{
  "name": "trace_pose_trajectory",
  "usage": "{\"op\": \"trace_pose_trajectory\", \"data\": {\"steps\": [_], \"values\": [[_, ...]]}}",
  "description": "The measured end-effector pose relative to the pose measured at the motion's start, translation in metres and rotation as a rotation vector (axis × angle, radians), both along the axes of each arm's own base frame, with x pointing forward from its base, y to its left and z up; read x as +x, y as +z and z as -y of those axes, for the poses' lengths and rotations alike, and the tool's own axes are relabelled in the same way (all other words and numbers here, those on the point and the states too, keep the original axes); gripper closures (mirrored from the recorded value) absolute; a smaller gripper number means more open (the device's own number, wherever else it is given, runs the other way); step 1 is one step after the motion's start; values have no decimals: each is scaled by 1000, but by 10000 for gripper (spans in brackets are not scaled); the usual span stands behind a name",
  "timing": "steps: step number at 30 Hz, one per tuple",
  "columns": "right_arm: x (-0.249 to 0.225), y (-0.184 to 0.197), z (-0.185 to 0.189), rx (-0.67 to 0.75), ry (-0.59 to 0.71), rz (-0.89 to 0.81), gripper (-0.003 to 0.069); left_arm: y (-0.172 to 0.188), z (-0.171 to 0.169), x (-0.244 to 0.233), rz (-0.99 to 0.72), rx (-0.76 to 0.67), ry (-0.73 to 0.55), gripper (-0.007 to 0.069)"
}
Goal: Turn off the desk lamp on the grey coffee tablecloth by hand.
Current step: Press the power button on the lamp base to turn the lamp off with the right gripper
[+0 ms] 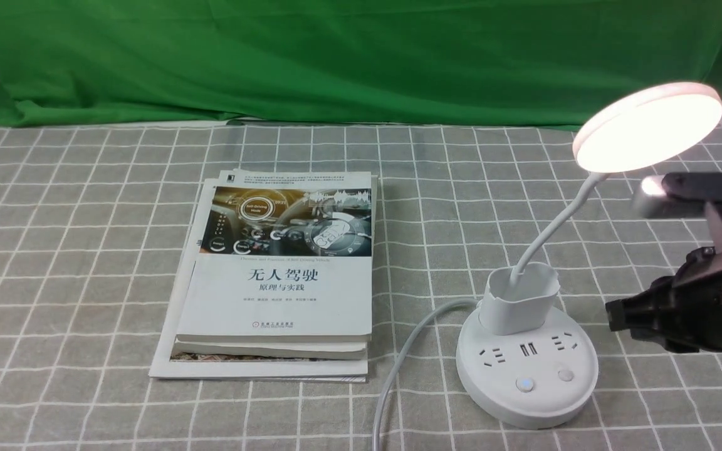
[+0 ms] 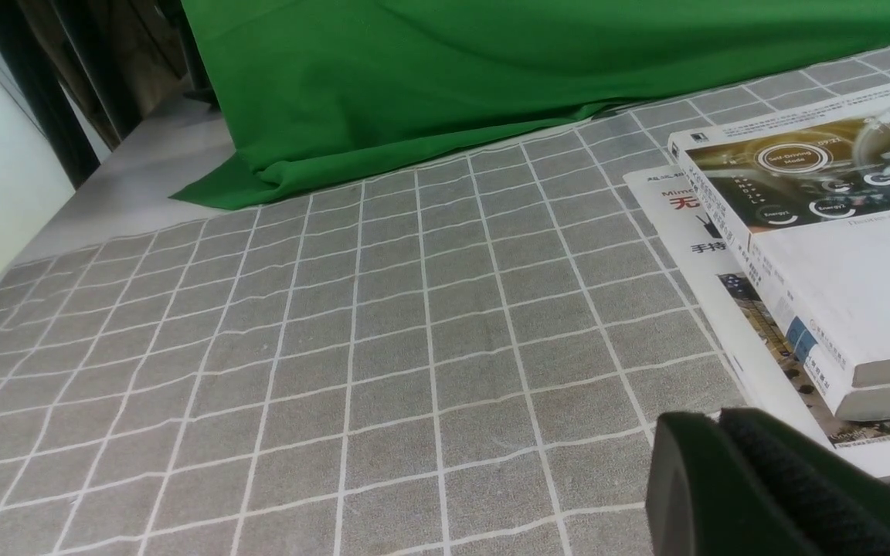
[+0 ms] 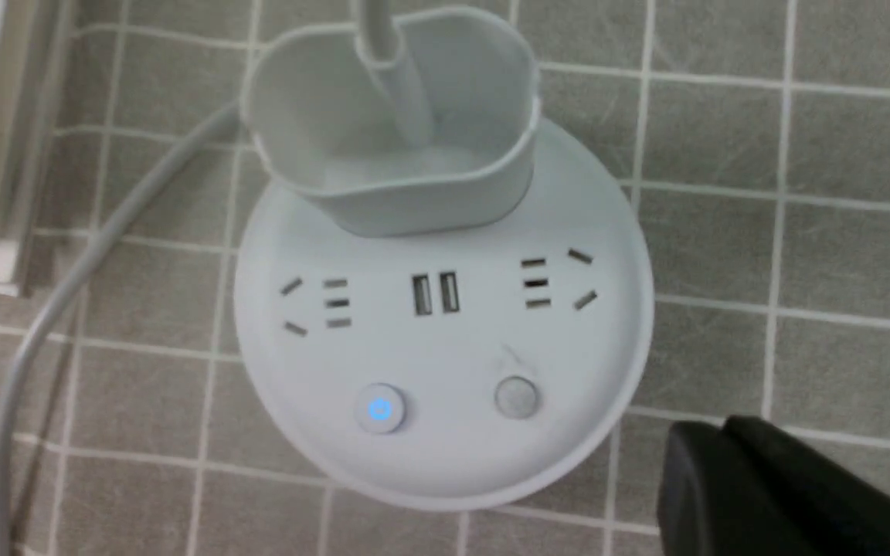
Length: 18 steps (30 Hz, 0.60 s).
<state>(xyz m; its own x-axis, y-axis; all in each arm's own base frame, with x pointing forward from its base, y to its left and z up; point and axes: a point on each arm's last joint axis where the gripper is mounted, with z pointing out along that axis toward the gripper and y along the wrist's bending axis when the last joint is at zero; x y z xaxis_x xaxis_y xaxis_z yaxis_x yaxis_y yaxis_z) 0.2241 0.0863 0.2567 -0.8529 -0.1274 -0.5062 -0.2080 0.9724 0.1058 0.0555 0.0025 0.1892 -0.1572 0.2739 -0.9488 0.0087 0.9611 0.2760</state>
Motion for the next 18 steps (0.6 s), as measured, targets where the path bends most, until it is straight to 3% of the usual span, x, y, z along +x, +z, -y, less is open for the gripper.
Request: {"op": "trace_pose_trajectory", "data": {"steps": [8,18], "values": [[-2,-23,-6,82,-15,-36,612,0,0,0,0,0,0,605],[3,-59,-22,84,5,-55,615,0,0,0,0,0,0,605]]}}
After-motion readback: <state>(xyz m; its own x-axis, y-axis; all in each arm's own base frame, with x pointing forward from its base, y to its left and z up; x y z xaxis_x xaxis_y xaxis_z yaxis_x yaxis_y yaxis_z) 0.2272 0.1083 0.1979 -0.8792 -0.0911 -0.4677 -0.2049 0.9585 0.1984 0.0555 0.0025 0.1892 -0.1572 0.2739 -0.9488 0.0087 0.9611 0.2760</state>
